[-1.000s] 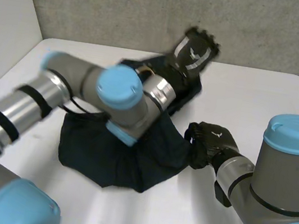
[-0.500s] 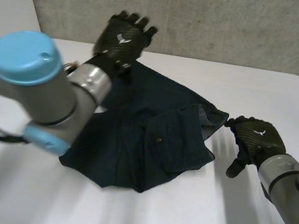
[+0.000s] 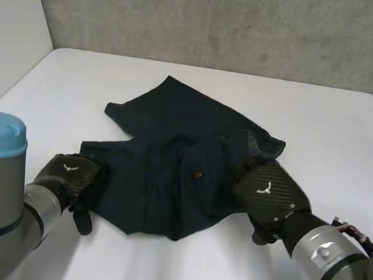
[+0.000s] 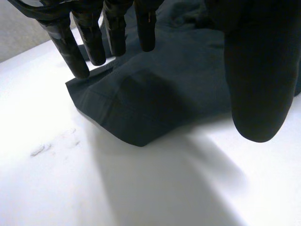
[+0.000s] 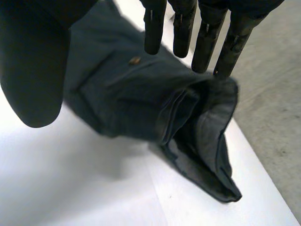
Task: Fold the shorts.
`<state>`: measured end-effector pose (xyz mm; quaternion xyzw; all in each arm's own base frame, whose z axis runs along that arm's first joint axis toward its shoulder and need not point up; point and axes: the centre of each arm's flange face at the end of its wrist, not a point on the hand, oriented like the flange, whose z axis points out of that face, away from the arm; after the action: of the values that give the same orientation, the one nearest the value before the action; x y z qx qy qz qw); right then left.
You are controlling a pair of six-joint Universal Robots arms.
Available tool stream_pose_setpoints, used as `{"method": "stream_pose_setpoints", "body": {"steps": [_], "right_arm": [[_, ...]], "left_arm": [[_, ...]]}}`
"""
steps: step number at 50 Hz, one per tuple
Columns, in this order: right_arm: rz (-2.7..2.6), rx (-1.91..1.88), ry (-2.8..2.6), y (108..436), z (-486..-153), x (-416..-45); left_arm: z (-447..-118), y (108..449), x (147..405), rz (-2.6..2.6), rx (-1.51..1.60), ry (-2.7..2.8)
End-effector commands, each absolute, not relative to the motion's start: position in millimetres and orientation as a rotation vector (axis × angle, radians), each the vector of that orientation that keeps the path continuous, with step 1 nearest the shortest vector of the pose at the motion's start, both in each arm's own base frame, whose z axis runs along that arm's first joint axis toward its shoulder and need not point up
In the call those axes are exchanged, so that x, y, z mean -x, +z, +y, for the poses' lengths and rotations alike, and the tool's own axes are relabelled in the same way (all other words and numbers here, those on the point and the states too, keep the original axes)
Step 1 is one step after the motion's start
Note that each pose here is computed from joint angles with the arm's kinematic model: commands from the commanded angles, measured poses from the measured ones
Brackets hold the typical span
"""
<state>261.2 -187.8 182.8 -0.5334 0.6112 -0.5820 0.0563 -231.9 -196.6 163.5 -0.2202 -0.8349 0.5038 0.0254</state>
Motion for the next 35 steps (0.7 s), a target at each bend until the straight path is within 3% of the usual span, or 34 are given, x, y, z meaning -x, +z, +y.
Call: {"method": "stream_pose_setpoints", "body": {"steps": [1,11,20,24,25,33,35], "right_arm": [[1.839,1.751,-1.766,152.8,-207.7,-268.1],[1.799,1.737,-1.857,131.3,-233.7,-278.8],[1.819,1.624,-1.996,153.3,-254.6,-282.7],[1.857,1.463,-2.080,187.7,-259.2,-279.0],[1.856,1.430,-2.095,196.9,-258.6,-278.5],[1.955,1.188,-1.999,263.2,-252.1,-268.2],[1.917,1.127,-2.030,302.6,-242.0,-264.9]], "left_arm": [[-214.6,153.3,240.5,-2.486,0.647,1.683],[-226.8,133.5,248.2,-2.517,0.673,1.638],[-229.4,141.1,255.9,-2.487,0.759,1.672],[-226.5,179.4,262.3,-2.392,0.876,1.802],[-225.8,204.3,263.2,-2.323,0.886,1.895],[-215.1,302.5,253.6,-2.104,0.795,2.161],[-204.4,323.7,250.9,-2.061,0.802,2.174]]}}
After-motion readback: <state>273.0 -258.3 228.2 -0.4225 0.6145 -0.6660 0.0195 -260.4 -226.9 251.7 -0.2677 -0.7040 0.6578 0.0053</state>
